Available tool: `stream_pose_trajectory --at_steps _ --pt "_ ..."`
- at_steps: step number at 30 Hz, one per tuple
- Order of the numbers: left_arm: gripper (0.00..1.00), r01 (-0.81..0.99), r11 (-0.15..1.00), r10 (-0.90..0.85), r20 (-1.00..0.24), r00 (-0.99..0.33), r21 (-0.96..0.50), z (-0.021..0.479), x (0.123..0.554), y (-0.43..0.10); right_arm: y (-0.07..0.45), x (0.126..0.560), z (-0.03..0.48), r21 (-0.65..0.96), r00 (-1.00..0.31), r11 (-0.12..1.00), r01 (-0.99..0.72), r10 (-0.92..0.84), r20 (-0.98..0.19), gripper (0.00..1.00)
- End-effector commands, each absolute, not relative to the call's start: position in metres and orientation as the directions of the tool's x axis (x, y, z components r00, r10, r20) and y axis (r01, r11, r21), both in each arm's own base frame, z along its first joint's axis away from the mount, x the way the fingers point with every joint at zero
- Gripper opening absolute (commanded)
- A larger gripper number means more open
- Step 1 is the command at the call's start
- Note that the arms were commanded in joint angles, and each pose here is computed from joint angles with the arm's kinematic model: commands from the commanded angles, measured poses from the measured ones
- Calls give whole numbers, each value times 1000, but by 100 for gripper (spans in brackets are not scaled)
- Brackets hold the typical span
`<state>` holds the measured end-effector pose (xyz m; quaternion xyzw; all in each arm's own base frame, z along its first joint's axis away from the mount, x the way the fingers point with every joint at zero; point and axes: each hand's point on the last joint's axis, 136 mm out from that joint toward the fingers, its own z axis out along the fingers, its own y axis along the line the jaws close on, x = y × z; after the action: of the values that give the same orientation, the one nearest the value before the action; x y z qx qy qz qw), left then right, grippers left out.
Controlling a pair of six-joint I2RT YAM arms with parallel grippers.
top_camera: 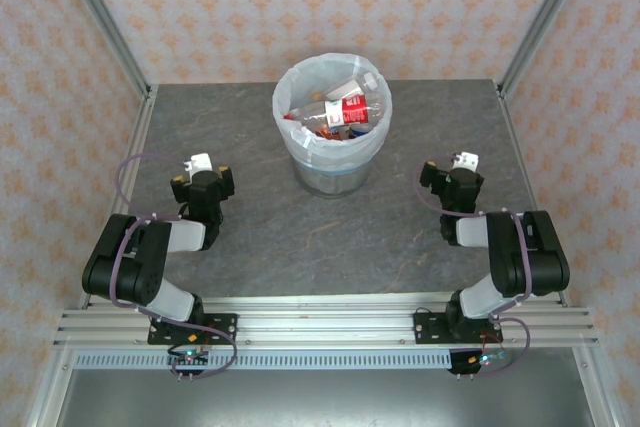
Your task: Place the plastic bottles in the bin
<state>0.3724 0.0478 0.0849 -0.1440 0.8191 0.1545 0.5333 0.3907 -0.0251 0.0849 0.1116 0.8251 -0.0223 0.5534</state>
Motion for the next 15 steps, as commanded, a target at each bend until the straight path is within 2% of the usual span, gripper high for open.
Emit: stream_pose_trajectory --at_steps 1,15 --pt "100 -436 896 -70 -941 -332 87 103 377 55 -8 394 88 114 -371 989 95 142 -918 99" --pt "100 -429 899 -75 -939 -335 81 102 378 54 -22 395 87 111 -367 978 179 171 -914 99"
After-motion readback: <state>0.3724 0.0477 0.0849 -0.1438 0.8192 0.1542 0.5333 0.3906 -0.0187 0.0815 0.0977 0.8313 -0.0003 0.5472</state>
